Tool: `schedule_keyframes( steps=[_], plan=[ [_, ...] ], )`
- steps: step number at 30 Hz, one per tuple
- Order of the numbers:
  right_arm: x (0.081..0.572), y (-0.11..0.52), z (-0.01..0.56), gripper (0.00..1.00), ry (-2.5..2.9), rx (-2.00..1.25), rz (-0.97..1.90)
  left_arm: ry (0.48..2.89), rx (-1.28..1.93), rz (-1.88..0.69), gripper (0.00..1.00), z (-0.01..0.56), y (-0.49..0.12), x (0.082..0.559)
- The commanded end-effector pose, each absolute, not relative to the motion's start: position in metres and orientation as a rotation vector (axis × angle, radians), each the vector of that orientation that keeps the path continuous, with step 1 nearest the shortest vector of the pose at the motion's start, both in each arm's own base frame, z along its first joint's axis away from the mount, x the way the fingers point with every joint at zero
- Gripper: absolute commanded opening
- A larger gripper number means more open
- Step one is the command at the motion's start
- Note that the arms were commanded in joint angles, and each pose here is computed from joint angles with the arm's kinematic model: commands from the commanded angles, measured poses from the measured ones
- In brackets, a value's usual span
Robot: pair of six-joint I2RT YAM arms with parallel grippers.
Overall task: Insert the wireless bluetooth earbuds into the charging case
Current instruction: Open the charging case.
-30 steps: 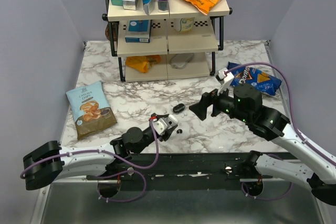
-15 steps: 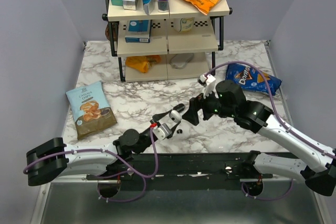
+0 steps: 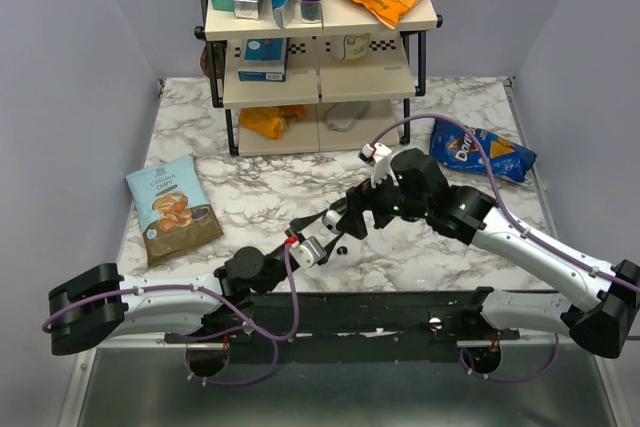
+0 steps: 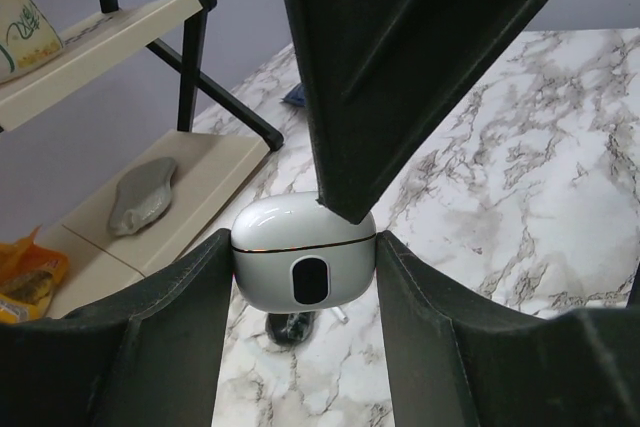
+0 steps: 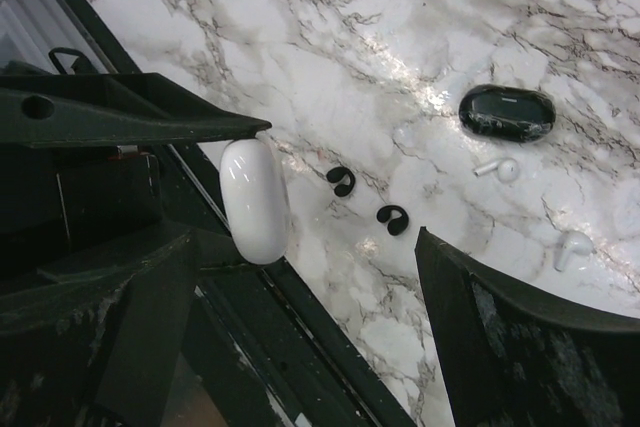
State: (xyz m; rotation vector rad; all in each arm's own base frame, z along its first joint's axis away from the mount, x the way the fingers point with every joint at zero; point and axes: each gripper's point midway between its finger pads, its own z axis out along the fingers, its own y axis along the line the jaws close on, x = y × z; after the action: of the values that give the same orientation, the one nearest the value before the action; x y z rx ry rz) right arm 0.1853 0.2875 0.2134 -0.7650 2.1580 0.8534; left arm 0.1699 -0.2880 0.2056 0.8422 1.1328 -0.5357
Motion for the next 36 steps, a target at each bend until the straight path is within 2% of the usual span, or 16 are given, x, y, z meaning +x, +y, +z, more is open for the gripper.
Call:
schedule_keyframes(
  steps=[1,14,36],
  plan=[
    [0.184,0.302,0.234,0.96,2.09,-0.793,0.923,1.1,0.854,-0.566,0.0,0.213,-0.294,0.163],
    [0.195,0.298,0.213,0.96,2.157,-0.755,0.838,1.086,0.863,-0.579,0.0,0.216,-0.297,0.157],
    [0.204,0.28,0.208,0.97,2.178,-0.685,0.717,1.094,0.838,-0.558,0.0,0.214,-0.288,0.157]
  ],
)
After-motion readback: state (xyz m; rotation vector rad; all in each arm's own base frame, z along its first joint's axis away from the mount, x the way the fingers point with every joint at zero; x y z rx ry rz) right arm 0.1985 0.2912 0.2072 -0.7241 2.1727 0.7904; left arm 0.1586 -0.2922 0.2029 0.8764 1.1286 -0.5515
